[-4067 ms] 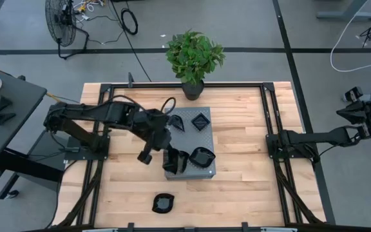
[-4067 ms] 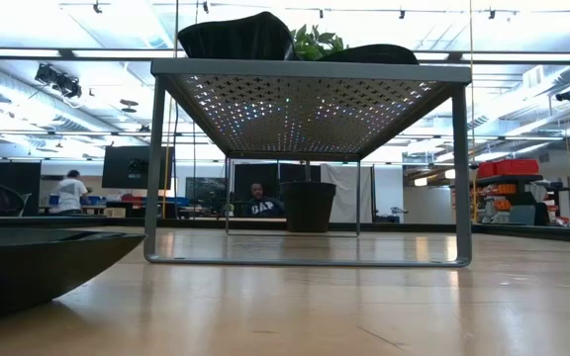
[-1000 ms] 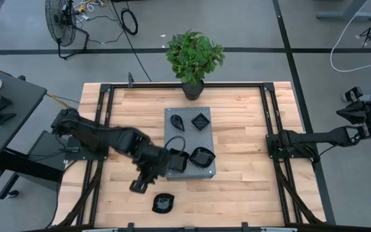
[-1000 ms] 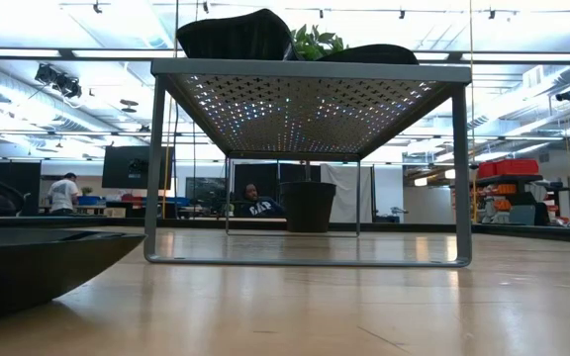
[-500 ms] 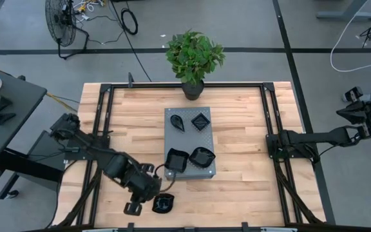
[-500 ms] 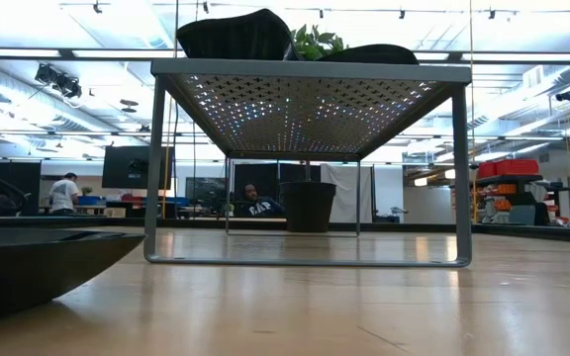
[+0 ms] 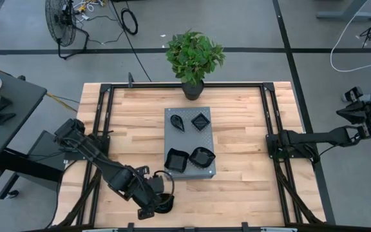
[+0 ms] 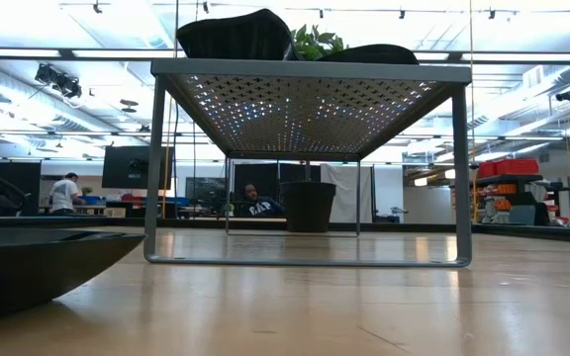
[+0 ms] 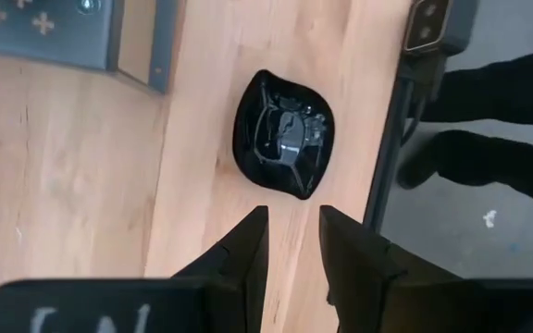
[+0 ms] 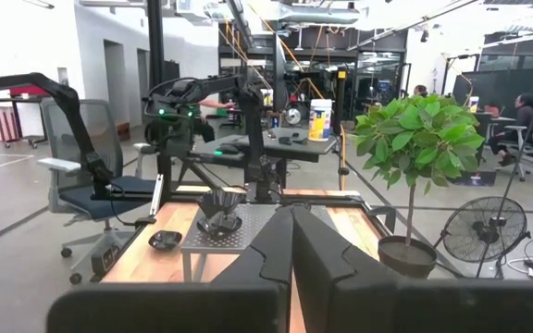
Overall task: Pick & Place Mini shaped plates
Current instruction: Stack the black bowl on top of the black bowl on the shelf
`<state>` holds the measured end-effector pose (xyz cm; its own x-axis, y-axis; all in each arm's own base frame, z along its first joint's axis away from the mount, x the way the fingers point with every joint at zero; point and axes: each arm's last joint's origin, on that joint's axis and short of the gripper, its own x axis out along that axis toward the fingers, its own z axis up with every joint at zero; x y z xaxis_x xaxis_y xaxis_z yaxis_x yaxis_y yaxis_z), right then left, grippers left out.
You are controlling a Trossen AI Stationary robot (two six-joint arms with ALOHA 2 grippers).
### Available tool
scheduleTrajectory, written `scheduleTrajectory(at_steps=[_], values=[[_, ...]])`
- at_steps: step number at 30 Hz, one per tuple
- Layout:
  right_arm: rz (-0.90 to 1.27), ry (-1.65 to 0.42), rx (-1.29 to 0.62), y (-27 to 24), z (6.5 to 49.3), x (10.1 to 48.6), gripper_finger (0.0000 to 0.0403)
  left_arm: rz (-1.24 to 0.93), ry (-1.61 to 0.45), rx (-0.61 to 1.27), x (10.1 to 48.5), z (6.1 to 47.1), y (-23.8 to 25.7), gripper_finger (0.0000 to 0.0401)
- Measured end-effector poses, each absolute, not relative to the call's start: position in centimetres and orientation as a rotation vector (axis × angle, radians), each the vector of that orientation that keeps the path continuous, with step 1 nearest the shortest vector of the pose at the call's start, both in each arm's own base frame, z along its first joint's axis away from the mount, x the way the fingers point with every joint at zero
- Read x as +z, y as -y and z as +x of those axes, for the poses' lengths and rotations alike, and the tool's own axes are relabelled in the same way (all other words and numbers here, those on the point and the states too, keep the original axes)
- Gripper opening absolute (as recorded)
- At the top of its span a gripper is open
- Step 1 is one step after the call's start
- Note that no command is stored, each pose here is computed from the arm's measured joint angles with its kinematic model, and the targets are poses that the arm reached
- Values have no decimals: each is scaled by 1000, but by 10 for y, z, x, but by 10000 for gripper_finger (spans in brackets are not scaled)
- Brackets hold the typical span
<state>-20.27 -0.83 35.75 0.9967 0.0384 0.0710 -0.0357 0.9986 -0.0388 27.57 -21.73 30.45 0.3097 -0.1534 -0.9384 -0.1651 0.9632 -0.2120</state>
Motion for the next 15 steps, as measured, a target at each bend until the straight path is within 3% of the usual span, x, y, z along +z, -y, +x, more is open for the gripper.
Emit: scheduleTrajectory(at_steps=[5, 15], values=[[-38, 72, 37, 8, -203, 358, 16, -308, -1279, 58, 292, 278, 227, 122], [-38, 71, 37, 8, -203, 358, 16, -317, -1353, 146, 259, 284, 245, 225]])
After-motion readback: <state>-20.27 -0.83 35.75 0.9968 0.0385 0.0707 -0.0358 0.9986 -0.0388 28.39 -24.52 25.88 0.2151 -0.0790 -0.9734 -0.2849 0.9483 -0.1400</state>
